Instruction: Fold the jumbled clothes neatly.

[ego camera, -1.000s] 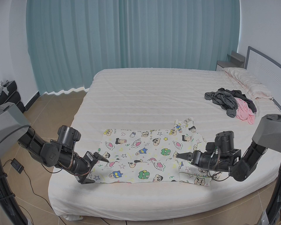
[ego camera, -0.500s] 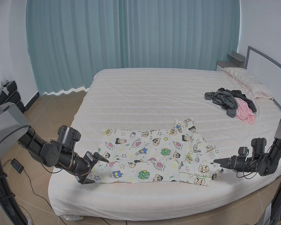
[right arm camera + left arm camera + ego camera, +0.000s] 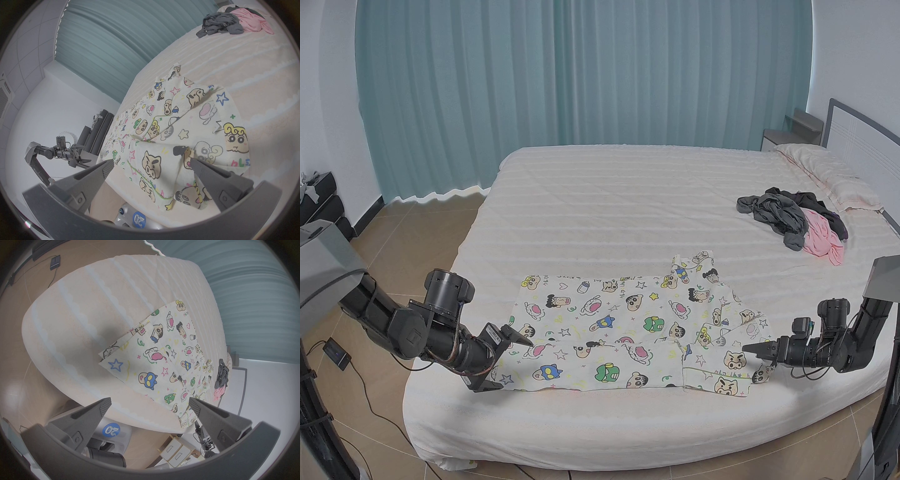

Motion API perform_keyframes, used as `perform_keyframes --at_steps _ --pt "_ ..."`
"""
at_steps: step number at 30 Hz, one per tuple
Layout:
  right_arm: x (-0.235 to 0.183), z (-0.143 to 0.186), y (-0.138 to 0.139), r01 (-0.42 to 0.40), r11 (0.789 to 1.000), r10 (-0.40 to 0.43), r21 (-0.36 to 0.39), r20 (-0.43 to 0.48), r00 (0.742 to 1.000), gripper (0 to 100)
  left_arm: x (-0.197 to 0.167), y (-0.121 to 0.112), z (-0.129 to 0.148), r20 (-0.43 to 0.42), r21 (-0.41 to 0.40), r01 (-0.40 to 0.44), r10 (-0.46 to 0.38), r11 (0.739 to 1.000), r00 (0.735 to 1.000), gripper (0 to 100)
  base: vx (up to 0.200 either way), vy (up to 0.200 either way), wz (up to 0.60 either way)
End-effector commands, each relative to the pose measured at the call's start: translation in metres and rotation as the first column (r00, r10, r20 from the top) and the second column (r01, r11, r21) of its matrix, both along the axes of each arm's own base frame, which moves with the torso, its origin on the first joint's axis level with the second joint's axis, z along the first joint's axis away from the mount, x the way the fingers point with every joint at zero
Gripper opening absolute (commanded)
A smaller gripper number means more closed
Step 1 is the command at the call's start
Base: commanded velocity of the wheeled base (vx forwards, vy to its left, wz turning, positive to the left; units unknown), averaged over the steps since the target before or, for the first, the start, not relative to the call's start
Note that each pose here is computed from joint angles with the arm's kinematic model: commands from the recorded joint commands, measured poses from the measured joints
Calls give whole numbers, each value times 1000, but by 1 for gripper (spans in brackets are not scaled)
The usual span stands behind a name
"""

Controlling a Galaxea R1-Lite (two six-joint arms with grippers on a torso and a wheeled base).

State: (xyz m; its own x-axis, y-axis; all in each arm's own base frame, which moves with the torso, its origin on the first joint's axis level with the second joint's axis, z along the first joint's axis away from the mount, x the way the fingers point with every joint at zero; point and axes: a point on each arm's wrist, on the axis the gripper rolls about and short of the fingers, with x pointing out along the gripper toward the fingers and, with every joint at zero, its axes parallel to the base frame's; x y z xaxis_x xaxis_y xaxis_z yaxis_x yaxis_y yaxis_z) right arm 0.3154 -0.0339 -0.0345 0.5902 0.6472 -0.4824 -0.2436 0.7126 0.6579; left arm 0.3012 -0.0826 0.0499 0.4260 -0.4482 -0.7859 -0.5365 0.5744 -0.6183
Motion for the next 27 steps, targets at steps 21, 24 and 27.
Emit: perform_keyframes --at_steps 21,24,27 --pt "14 -17 -7 15 1000 -15 -1 -2 1000 100 0 -2 -3 0 1 4 -4 1000 1000 100 0 0 0" --pt "14 -17 1 -8 1000 8 -1 -4 1000 0 0 -2 -3 0 3 3 -3 1000 1000 100 0 0 0" --pt "12 -19 1 -10 1000 10 1 -13 1000 0 0 -2 -3 0 1 4 -4 1000 1000 100 0 0 0"
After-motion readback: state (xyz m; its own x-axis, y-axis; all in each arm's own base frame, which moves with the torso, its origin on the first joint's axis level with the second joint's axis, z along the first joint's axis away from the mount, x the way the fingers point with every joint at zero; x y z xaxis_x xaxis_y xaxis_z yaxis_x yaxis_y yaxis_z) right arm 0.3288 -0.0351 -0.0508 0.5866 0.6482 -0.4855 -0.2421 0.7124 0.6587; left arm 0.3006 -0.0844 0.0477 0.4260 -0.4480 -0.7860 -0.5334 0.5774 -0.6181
